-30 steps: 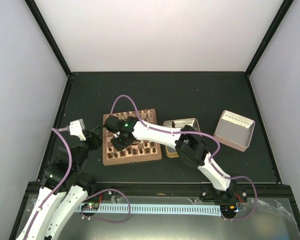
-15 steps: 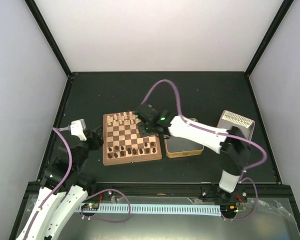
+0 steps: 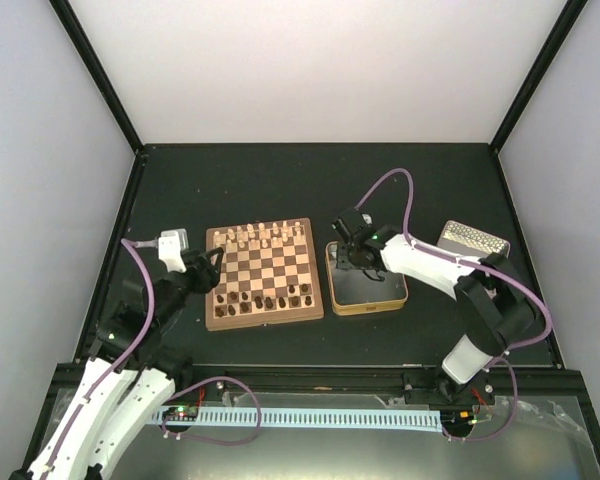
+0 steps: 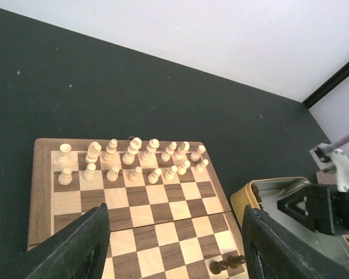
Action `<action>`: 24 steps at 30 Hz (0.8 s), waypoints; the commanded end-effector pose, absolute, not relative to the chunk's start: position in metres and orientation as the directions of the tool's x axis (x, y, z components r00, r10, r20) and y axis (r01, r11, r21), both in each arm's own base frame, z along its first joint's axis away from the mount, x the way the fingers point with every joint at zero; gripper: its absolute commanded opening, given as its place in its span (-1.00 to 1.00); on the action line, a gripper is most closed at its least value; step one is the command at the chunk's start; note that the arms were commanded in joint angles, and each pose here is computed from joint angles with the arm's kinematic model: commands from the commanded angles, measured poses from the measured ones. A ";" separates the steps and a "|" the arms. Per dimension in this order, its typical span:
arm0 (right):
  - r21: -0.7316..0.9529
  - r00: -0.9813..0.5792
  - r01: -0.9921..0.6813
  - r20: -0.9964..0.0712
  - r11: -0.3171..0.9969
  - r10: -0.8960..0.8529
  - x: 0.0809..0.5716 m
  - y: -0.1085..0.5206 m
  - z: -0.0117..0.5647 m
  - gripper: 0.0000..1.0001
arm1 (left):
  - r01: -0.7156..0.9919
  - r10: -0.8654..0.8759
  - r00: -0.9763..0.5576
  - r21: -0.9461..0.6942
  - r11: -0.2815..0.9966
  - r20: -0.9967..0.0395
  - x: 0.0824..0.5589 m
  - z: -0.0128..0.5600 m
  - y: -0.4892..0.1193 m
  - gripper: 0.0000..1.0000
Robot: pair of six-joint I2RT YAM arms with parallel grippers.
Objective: Set up the chess pieces on the board
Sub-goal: Pick up the chess piece from the storage box.
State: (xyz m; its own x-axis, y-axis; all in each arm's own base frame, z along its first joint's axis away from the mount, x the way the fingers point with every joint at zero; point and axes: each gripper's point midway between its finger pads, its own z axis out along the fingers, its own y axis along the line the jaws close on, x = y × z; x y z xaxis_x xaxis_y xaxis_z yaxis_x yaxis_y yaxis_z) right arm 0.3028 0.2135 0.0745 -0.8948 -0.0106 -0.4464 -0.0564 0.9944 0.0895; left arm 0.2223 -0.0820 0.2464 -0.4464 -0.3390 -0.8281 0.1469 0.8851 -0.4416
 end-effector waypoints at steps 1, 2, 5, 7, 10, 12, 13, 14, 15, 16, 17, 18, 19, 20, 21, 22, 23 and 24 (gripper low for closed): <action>0.129 -0.870 -0.043 -0.492 0.991 0.026 0.332 0.219 0.071 -0.44 | 0.206 -0.349 -0.427 -0.465 0.861 -0.834 0.226 0.265 -0.092 0.27; 0.131 -0.873 -0.046 -0.488 0.990 0.024 0.334 0.220 0.069 -0.46 | 0.205 -0.350 -0.430 -0.467 0.860 -0.832 0.226 0.264 -0.092 0.26; 0.126 -0.881 -0.048 -0.473 0.991 0.018 0.341 0.221 0.060 -0.47 | 0.206 -0.351 -0.435 -0.471 0.858 -0.829 0.227 0.265 -0.094 0.26; 0.123 -0.885 -0.050 -0.465 0.991 0.013 0.343 0.222 0.055 -0.48 | 0.207 -0.349 -0.441 -0.472 0.857 -0.827 0.228 0.264 -0.095 0.26; 0.123 -0.891 -0.054 -0.455 0.991 0.008 0.345 0.224 0.049 -0.51 | 0.209 -0.348 -0.444 -0.473 0.856 -0.826 0.229 0.264 -0.096 0.26; 0.113 -0.898 -0.052 -0.440 0.992 0.003 0.343 0.223 0.044 -0.55 | 0.209 -0.348 -0.447 -0.474 0.855 -0.824 0.230 0.264 -0.097 0.26; 0.106 -0.902 -0.049 -0.432 0.993 0.002 0.342 0.222 0.040 -0.58 | 0.209 -0.347 -0.449 -0.475 0.855 -0.823 0.230 0.263 -0.097 0.26; 0.102 -0.905 -0.048 -0.426 0.994 0.000 0.341 0.220 0.038 -0.63 | 0.209 -0.347 -0.450 -0.475 0.855 -0.823 0.230 0.263 -0.097 0.25; 0.097 -0.907 -0.047 -0.420 0.994 -0.002 0.339 0.219 0.036 -0.68 | 0.209 -0.347 -0.451 -0.475 0.855 -0.822 0.230 0.263 -0.097 0.25; 0.089 -0.910 -0.043 -0.414 0.995 -0.003 0.338 0.217 0.034 -0.71 | 0.208 -0.346 -0.452 -0.475 0.855 -0.822 0.230 0.262 -0.097 0.25; 0.081 -0.913 -0.042 -0.409 0.996 -0.005 0.337 0.216 0.032 -0.73 | 0.209 -0.346 -0.453 -0.475 0.855 -0.822 0.230 0.262 -0.097 0.25; 0.076 -0.915 -0.040 -0.403 0.996 -0.006 0.335 0.214 0.031 -0.74 | 0.209 -0.345 -0.454 -0.475 0.855 -0.821 0.230 0.262 -0.097 0.25; 0.070 -0.917 -0.041 -0.398 0.997 -0.010 0.334 0.214 0.029 -0.74 | 0.209 -0.345 -0.454 -0.474 0.855 -0.822 0.230 0.262 -0.098 0.25; 0.067 -0.919 -0.040 -0.395 0.997 -0.010 0.333 0.213 0.029 -0.74 | 0.209 -0.344 -0.454 -0.473 0.856 -0.822 0.230 0.261 -0.097 0.25; 0.063 -0.922 -0.042 -0.387 0.997 -0.015 0.331 0.212 0.027 -0.74 | 0.208 -0.344 -0.454 -0.473 0.856 -0.822 0.230 0.261 -0.097 0.25; 0.059 -0.925 -0.043 -0.380 0.997 -0.017 0.329 0.211 0.026 -0.72 | 0.208 -0.344 -0.454 -0.473 0.856 -0.822 0.230 0.261 -0.097 0.25; 0.057 -0.928 -0.045 -0.371 0.997 -0.020 0.327 0.210 0.024 -0.70 | 0.209 -0.343 -0.454 -0.473 0.856 -0.822 0.230 0.261 -0.097 0.25; 0.056 -0.932 -0.046 -0.362 0.997 -0.023 0.325 0.209 0.022 -0.68 | 0.210 -0.343 -0.454 -0.473 0.856 -0.822 0.230 0.261 -0.097 0.25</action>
State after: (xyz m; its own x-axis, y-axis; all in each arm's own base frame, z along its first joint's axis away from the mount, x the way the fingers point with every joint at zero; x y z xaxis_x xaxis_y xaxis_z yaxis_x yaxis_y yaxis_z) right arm 0.3288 0.2149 0.0297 -0.9199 -0.0163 -0.3919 -0.0510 0.9956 0.0784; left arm 0.2292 -0.0950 0.2427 -0.4843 -0.3274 -0.8113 0.1804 0.8700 -0.4588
